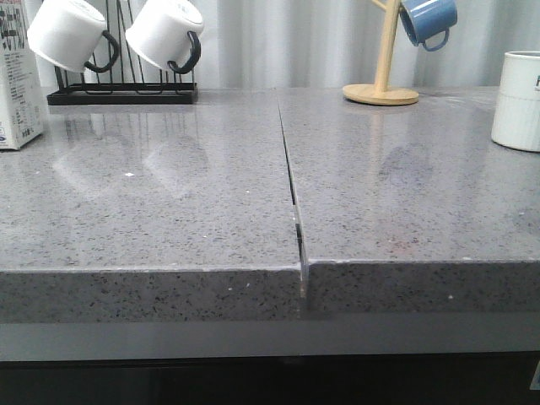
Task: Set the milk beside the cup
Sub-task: 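Carry the mug by its handle toward the table centre and set it down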
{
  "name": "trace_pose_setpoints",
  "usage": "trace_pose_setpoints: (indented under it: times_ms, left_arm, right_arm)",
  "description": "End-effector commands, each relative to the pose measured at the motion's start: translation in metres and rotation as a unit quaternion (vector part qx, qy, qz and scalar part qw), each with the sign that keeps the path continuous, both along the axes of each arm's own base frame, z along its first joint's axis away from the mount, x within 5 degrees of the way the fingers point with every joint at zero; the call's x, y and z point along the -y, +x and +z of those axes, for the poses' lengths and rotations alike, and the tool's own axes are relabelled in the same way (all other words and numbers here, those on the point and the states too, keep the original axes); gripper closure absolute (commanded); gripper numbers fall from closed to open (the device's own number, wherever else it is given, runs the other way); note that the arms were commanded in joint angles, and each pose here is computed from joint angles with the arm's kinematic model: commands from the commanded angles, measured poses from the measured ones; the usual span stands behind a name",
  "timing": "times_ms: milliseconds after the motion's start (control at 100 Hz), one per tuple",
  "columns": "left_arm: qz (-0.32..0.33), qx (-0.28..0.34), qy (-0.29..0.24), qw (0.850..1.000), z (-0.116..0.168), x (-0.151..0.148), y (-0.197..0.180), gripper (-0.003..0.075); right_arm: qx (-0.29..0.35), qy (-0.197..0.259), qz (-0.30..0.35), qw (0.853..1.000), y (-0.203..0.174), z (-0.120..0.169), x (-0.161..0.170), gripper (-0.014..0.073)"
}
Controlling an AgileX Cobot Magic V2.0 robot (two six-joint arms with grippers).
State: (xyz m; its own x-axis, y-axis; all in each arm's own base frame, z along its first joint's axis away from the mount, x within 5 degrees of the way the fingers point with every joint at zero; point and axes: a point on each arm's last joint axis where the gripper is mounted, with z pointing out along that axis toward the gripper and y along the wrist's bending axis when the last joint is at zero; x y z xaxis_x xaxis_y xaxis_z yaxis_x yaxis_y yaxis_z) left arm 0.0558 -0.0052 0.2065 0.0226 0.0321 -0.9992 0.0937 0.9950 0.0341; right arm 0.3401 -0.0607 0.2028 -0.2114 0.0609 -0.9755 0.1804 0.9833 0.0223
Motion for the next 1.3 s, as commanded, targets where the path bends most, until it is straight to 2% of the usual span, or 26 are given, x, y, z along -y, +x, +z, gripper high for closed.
trace_pose_setpoints:
  times_ms: [0,270,510,630,980,1290]
  left_arm:
    - [-0.002,0.035,-0.011,0.999,-0.005,0.000,-0.001,0.0735]
    - [-0.002,0.035,-0.011,0.999,-0.005,0.000,-0.001,0.0735]
    - [-0.002,0.035,-0.011,0.999,-0.005,0.000,-0.001,0.0735]
    - [-0.002,0.035,-0.011,0.999,-0.005,0.000,-0.001,0.0735]
    - [-0.002,0.035,-0.011,0.999,-0.005,0.000,-0.001,0.0735]
    - [-0.002,0.035,-0.011,0.999,-0.005,0.000,-0.001,0.0735]
  right_arm:
    - [0.089,-0.019,0.008,0.996,-0.001,0.040,-0.004,0.0664]
    - [0.116,-0.016,0.081,0.990,-0.014,0.077,-0.055,0.0664]
    - [0.131,0.008,0.161,0.978,-0.023,0.086,-0.114,0.0659]
    - [0.129,0.010,0.206,0.970,-0.028,0.084,-0.144,0.0652]
    - [0.112,0.019,0.275,0.955,-0.015,0.069,-0.201,0.0652]
    - [0.091,0.017,0.281,0.955,-0.005,0.048,-0.210,0.0652]
